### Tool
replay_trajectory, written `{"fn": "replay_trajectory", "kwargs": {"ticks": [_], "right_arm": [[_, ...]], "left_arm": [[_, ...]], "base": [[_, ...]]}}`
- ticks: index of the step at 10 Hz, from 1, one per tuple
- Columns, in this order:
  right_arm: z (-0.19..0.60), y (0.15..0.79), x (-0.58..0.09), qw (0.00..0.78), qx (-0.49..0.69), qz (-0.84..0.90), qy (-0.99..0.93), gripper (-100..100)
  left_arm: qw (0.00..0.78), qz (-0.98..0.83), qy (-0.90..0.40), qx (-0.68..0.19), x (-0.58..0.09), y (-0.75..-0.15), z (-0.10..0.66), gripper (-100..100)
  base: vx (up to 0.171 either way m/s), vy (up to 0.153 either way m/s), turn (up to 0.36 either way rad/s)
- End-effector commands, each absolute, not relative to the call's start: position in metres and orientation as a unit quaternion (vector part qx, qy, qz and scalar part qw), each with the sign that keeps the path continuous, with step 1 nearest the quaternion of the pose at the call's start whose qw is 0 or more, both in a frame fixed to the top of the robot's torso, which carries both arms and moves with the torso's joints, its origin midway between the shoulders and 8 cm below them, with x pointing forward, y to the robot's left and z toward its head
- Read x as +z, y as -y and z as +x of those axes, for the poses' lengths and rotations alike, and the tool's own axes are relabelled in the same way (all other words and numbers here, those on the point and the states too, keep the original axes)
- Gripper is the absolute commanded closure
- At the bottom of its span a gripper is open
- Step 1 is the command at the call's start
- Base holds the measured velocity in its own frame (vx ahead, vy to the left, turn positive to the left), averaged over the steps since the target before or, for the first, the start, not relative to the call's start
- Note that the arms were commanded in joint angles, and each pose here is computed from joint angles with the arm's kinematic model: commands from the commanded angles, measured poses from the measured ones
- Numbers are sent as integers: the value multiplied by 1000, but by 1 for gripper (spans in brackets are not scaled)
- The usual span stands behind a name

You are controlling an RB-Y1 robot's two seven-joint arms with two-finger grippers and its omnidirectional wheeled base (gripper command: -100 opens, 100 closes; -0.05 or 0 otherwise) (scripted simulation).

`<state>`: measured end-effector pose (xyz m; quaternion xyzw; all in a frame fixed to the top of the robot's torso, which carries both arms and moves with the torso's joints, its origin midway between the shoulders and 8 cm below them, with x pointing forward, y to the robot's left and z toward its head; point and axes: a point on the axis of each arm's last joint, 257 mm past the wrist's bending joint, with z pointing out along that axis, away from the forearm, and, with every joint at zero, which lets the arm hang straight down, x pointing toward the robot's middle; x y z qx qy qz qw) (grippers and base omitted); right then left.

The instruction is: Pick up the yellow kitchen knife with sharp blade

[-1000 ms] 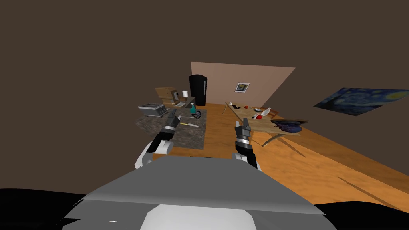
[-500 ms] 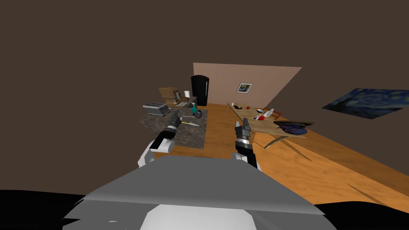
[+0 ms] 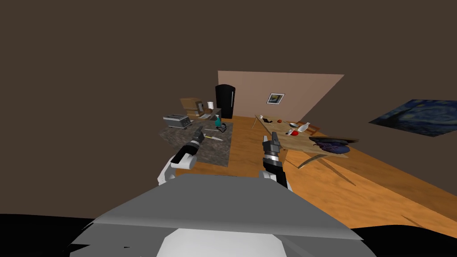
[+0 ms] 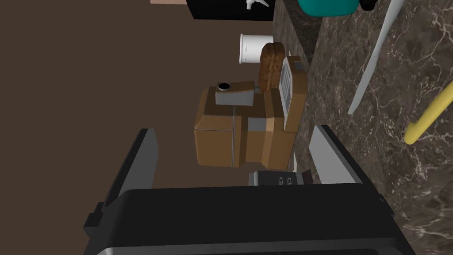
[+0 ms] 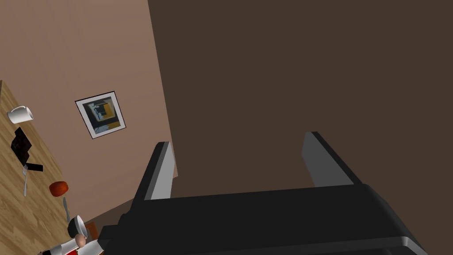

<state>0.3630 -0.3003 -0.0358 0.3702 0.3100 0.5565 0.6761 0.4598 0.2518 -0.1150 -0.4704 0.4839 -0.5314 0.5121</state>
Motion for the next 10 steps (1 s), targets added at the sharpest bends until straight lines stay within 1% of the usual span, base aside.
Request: {"fn": "replay_trajectory", "kwargs": {"ticks": [1,10], "right_arm": [[363,300,-36,676,557,370,-310,0],[363,300,-36,676,556,370,-310,0]], "left_arm": [[503,-479,-494,-523,-126,-250,462,-100],[428,-525,-567,-468,-199,-228,472,-100]], "base": [[13,-4,23],[34,2,18]]}}
